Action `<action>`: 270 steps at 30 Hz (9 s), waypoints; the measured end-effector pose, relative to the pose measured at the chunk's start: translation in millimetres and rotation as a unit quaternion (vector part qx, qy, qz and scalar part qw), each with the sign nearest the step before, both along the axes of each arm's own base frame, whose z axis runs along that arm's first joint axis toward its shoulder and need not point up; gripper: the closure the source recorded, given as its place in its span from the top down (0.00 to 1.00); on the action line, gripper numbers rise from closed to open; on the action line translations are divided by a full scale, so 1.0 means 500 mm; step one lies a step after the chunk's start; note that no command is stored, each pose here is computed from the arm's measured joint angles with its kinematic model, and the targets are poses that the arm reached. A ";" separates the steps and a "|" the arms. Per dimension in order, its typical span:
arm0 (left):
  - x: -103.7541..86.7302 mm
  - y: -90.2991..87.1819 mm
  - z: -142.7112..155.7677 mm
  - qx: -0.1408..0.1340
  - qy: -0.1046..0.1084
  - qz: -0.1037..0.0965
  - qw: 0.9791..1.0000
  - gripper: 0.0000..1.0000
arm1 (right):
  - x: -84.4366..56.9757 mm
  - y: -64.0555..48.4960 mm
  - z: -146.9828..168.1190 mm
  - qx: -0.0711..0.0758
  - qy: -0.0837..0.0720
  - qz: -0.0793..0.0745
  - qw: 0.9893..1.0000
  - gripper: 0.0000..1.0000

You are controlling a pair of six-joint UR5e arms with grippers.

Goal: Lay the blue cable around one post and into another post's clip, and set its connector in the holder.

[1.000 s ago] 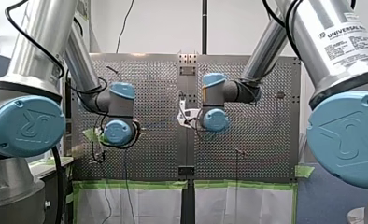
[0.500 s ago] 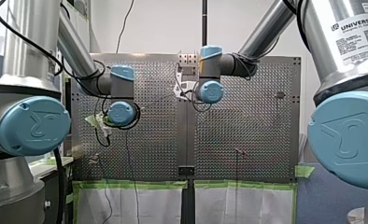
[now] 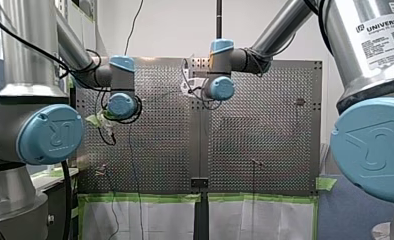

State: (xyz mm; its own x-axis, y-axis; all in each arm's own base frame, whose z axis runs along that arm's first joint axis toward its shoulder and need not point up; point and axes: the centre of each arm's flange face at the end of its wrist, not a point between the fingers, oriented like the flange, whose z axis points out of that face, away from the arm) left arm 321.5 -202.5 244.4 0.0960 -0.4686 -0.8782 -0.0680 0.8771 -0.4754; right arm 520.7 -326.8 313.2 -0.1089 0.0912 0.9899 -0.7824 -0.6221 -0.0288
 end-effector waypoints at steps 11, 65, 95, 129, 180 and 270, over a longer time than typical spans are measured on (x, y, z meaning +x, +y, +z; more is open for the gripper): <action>0.027 0.033 0.122 -0.027 -0.039 0.026 0.999 1.00 | 0.061 0.001 0.021 0.005 0.015 0.029 0.999 0.02; 0.180 0.134 0.458 -0.043 -0.137 0.098 0.985 1.00 | 0.204 0.022 0.165 -0.025 -0.032 0.111 0.993 0.02; 0.315 0.349 0.463 -0.029 -0.141 0.116 0.983 1.00 | 0.295 -0.001 0.230 -0.041 -0.047 0.124 0.990 0.02; 0.454 0.428 0.275 -0.041 -0.076 0.081 0.993 1.00 | 0.259 -0.070 0.191 -0.011 -0.025 0.046 0.999 0.02; 0.454 0.321 0.168 -0.018 -0.014 0.068 0.997 1.00 | -0.203 -0.317 -0.231 0.076 -0.007 -0.346 0.935 0.02; 0.437 0.295 0.159 0.006 0.020 0.090 0.996 1.00 | -0.715 -0.425 -0.879 0.154 0.306 -0.157 0.926 0.02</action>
